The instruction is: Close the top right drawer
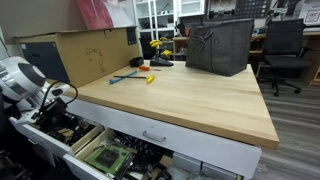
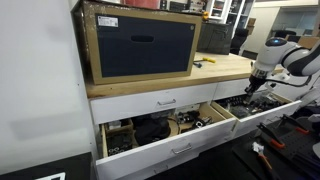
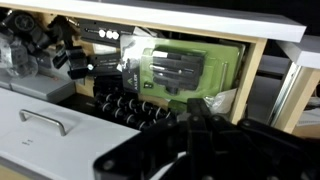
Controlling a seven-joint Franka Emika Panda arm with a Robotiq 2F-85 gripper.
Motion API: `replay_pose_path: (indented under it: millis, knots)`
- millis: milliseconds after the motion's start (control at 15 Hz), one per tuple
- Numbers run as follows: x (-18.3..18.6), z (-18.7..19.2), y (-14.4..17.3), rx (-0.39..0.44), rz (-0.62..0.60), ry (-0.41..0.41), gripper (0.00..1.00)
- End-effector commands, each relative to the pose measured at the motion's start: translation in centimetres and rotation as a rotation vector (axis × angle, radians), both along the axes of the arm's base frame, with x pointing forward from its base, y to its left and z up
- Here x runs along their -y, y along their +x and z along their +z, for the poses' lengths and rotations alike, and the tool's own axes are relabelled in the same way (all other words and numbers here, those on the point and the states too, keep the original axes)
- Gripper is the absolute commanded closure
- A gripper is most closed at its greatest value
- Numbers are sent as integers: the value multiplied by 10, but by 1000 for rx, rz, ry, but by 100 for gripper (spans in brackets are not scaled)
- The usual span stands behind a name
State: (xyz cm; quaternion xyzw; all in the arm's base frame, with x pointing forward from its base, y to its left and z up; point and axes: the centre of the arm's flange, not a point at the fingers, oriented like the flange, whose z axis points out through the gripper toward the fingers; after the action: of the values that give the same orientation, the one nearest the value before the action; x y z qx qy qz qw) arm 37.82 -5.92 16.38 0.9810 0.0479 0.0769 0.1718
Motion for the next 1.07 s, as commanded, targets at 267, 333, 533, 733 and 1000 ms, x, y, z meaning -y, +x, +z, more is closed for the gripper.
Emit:
replay_pose_path:
  millis: [267,333,533,733,1000]
  knots:
    - [-35,81,6,-95,-166,167,100]
    - [-40,84,7,-104,-173,186,100]
    - [-54,93,11,-116,-187,224,100]
    - [-69,110,16,-139,-185,244,100]
    - [-86,165,26,-180,-156,238,100]
